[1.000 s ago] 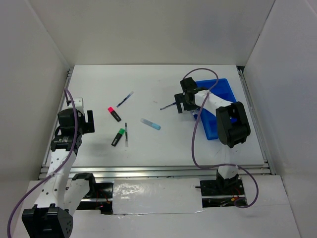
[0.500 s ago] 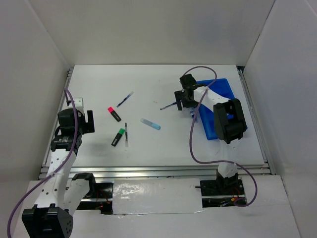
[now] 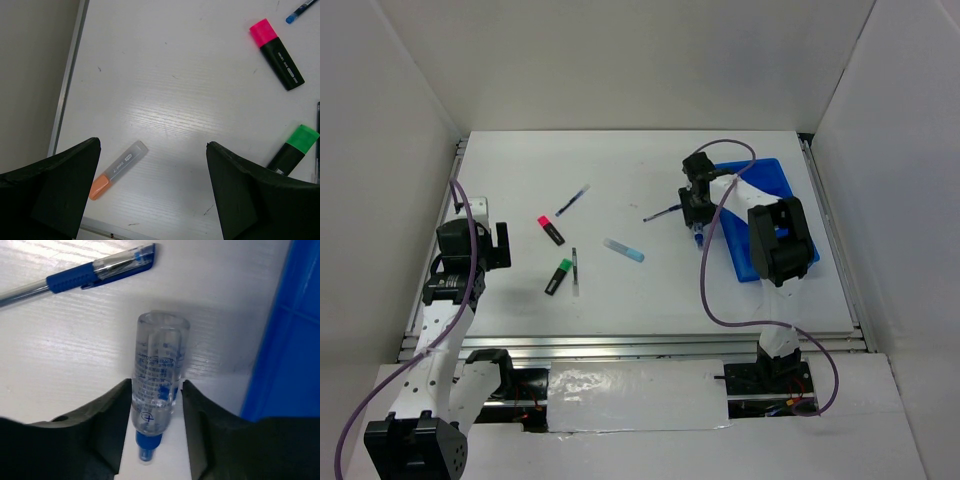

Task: Sort the stationery into containers
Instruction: Pick up the stationery from the center of the board, then place the stationery in the storage box, then pick up the pen from the corner of the board.

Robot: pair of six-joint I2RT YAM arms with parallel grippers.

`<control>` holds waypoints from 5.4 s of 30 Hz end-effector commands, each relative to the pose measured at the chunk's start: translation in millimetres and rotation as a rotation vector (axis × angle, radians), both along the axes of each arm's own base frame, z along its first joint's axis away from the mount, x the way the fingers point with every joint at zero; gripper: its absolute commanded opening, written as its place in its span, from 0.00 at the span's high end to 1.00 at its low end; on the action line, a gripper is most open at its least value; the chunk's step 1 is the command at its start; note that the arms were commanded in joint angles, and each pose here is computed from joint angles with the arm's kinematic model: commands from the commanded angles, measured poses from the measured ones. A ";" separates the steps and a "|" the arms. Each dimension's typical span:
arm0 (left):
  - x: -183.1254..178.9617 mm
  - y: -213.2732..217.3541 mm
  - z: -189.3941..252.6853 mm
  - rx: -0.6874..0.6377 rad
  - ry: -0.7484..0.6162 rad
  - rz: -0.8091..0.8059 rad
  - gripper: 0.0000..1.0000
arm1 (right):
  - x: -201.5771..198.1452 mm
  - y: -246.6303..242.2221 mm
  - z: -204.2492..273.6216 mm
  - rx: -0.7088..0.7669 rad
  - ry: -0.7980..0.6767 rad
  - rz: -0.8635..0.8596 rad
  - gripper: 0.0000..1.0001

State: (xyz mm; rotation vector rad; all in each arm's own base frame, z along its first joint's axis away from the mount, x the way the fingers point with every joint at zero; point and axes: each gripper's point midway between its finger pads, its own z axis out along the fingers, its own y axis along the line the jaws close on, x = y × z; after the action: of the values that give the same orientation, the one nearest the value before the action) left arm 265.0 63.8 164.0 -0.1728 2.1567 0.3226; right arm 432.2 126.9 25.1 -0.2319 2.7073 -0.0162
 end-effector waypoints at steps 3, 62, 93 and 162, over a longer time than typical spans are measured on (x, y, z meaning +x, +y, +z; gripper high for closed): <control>5.6 1.5 8.6 0.005 -0.031 0.003 0.01 | 6.4 9.3 12.7 0.049 -0.011 0.009 0.66; 3.1 13.8 10.2 0.049 -0.102 0.066 0.01 | 136.1 -161.0 142.3 0.793 -0.319 -1.055 0.57; -36.8 37.5 -47.0 0.132 0.527 -0.394 0.07 | -21.6 -77.7 228.7 0.388 -0.462 -0.001 0.30; -19.7 -257.9 73.3 -0.627 0.627 -1.119 1.00 | -248.9 154.8 276.6 -0.214 -1.489 1.697 0.52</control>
State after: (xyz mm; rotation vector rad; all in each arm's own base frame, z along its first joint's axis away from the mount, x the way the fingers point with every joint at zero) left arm 257.8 -185.4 225.1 0.9550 2.4872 -0.9185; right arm 187.7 262.3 279.1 -1.6335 0.6958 0.1339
